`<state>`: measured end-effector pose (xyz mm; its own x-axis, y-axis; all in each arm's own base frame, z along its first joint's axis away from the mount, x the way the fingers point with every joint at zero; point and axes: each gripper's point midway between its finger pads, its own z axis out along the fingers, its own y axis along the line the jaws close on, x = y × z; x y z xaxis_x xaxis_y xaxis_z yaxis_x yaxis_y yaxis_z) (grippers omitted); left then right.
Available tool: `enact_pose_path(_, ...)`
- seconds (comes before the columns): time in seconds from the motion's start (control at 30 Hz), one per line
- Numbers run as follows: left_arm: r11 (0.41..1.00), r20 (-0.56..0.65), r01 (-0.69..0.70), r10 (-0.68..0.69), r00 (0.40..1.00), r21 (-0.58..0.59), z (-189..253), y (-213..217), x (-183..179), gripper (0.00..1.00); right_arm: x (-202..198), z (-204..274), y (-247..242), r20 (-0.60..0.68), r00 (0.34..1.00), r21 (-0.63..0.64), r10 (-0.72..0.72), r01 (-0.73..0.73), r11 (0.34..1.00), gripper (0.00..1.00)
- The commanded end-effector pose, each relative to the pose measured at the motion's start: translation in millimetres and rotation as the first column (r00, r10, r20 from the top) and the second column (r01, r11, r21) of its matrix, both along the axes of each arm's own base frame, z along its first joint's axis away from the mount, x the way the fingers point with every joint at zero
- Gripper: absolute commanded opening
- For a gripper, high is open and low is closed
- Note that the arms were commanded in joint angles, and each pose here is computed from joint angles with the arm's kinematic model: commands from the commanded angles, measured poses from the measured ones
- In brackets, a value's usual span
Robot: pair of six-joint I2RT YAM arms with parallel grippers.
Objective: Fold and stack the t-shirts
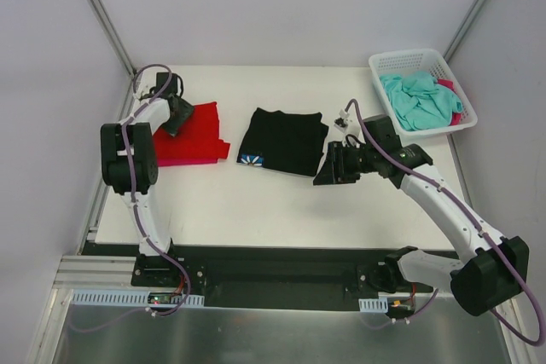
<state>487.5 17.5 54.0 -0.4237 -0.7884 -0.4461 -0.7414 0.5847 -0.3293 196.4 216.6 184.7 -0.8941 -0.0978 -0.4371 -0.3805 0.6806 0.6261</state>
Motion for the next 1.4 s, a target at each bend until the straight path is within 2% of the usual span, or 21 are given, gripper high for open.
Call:
enact_pose_path(0.0,0.993,0.0,-0.026,0.026,1.0,-0.119,1,-20,-15,0.65,4,15,2,0.039,0.999,0.002,0.016,-0.016,1.0,0.41)
enact_pose_path(0.23,0.984,-0.037,-0.036,0.03,0.999,-0.173,-33,-46,-54,0.65,4,18,4,0.034,0.999,0.012,0.017,-0.017,1.0,0.41)
enact_pose_path(0.27,0.983,-0.055,-0.02,0.01,0.998,-0.182,-42,-60,-64,0.65,3,18,4,0.035,0.999,0.011,0.018,-0.018,1.0,0.41)
enact_pose_path(0.5,0.978,-0.028,0.054,-0.061,0.998,-0.203,-50,-106,-61,0.65,-5,18,-4,0.038,0.999,-0.016,0.019,-0.018,1.0,0.41)
enact_pose_path(0.77,0.966,-0.027,0.072,-0.081,0.996,-0.247,-52,-158,-64,0.65,-11,16,-10,0.04,0.999,-0.03,0.012,-0.011,1.0,0.41)
enact_pose_path(0.97,0.964,-0.073,0.055,-0.076,0.994,-0.26,-66,-185,-91,0.65,-15,15,-13,0.042,0.999,-0.035,0.007,-0.006,0.999,0.41)
enact_pose_path(1.13,0.975,-0.117,0.02,-0.047,0.992,-0.22,-79,-179,-129,0.65,-19,16,-14,0.044,0.999,-0.029,0.007,-0.006,1.0,0.41)
enact_pose_path(1.27,0.982,-0.183,-0.049,0.016,0.983,-0.18,-95,-154,-178,0.65,-22,17,-15,0.047,0.999,-0.021,0.0,0.001,1.0,0.41)
enact_pose_path(1.37,0.98,-0.171,-0.086,0.054,0.984,-0.182,-89,-143,-202,0.65,-24,18,-16,0.048,0.999,-0.015,-0.003,0.004,1.0,0.41)
